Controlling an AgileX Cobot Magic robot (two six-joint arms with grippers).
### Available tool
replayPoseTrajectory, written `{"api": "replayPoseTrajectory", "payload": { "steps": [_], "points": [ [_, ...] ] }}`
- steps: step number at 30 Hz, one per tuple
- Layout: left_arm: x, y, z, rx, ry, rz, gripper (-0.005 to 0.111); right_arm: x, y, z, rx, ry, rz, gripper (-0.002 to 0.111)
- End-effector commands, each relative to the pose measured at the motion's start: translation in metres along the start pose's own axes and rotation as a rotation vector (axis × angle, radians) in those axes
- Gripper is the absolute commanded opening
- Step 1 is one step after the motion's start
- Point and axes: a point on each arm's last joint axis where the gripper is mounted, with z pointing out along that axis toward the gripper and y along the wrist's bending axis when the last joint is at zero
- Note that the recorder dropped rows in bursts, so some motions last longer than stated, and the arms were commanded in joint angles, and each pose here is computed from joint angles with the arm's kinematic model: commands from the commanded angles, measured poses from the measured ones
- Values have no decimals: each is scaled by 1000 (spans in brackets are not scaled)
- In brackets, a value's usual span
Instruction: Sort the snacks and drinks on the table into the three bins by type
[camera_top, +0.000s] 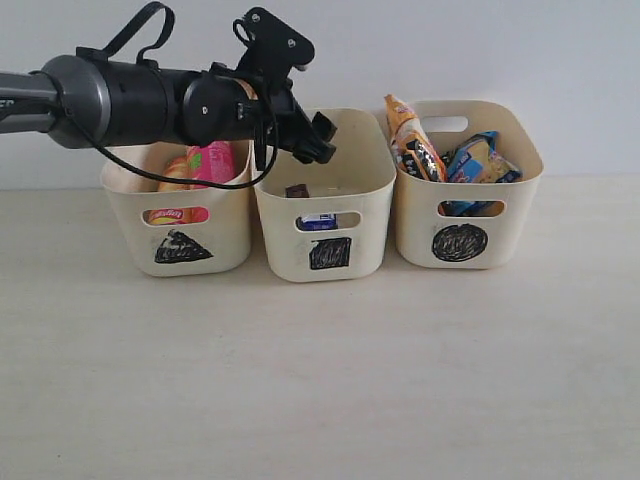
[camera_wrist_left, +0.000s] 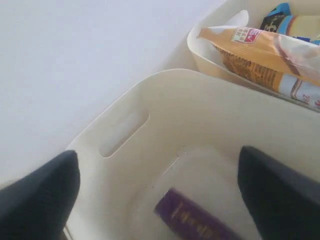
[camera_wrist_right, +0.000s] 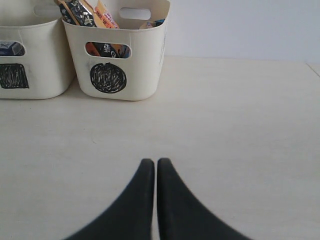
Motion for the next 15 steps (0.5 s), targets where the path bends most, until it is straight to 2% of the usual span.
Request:
{"api": "replayPoseTrajectory", "payload": {
  "steps": [1, 4, 6, 7, 9, 10, 15],
  "points": [
    [-6, 4, -3, -15, -27, -13, 80, 1, 0, 0, 3, -8, -5, 0],
    [-12, 6, -9, -10, -22, -13, 79, 1, 0, 0, 3, -8, -5, 0],
    [-19, 8, -18, 5, 0, -9, 67, 1, 0, 0, 3, -8, -5, 0],
    [-21, 9, -22, 13, 14, -9, 58, 1, 0, 0, 3, -8, -5, 0],
    [-24, 10, -30, 38, 56, -8, 32, 1, 0, 0, 3, -8, -5, 0],
    [-26, 10, -37, 60, 95, -5, 8, 1, 0, 0, 3, -8, -5, 0],
    [-34, 12, -56, 98, 168, -29, 4, 1, 0, 0, 2, -8, -3, 0]
  ]
}}
